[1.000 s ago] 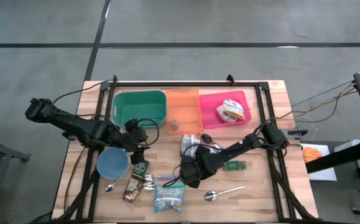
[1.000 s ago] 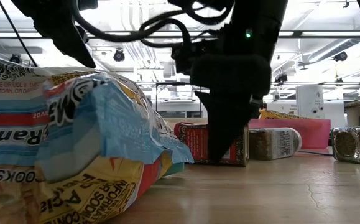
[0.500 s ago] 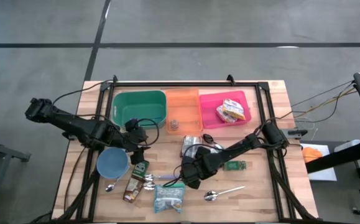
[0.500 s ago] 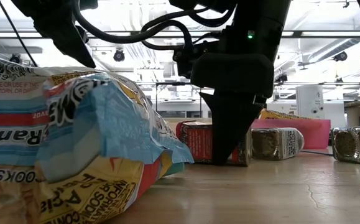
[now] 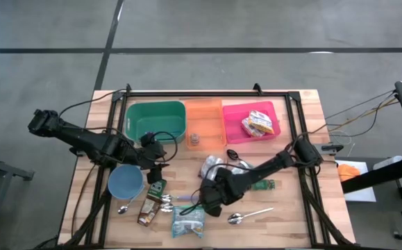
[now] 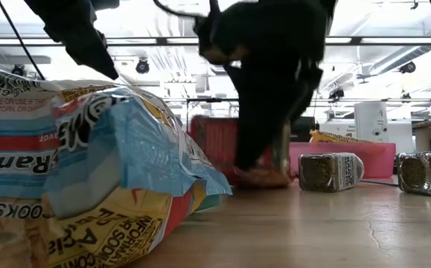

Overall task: Pick & Place Food Item
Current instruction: Put the red seasoning can into the orange bin

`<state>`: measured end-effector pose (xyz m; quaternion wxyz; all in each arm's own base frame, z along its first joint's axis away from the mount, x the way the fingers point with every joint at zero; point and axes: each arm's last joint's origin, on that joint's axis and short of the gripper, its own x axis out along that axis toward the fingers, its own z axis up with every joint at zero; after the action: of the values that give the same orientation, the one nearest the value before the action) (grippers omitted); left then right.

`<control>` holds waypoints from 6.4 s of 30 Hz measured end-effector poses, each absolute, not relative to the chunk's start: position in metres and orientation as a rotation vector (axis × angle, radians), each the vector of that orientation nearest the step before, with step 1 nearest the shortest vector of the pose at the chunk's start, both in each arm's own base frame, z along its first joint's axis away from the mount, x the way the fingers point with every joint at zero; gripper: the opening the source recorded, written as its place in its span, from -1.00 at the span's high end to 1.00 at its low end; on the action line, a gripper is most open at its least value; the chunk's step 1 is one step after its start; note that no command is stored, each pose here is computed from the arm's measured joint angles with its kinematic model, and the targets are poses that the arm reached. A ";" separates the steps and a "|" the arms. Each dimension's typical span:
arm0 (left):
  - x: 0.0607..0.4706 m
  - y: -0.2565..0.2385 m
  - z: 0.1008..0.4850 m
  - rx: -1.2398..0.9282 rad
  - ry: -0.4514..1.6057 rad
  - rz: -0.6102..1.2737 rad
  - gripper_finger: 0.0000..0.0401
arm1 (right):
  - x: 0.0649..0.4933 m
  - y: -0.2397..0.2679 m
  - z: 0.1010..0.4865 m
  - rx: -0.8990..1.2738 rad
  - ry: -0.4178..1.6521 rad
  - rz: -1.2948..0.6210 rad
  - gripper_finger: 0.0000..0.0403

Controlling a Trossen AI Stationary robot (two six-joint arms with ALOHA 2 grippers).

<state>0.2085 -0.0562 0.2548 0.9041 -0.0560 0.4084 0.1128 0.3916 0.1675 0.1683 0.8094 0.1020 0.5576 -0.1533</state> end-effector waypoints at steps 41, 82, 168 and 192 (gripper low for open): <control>0.208 -0.057 0.255 -0.120 0.855 0.221 -0.18 | 0.398 0.187 0.164 0.403 1.238 -0.333 -0.74; 0.208 -0.058 0.254 -0.132 0.868 0.195 -0.18 | 0.411 0.192 0.184 0.418 1.158 -0.260 -0.78; 0.248 -0.082 0.286 -0.464 0.399 0.010 -0.18 | 0.417 0.194 0.268 -0.347 0.681 -0.745 -0.36; 0.240 -0.082 0.294 -0.508 0.428 -0.141 -0.18 | 0.417 0.189 0.266 -0.350 0.726 -0.735 -0.36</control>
<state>0.2402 -0.0821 0.2943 0.9428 -0.2493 0.2100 -0.0691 0.4174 0.1888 0.2656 0.8550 -0.1665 0.3452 -0.3495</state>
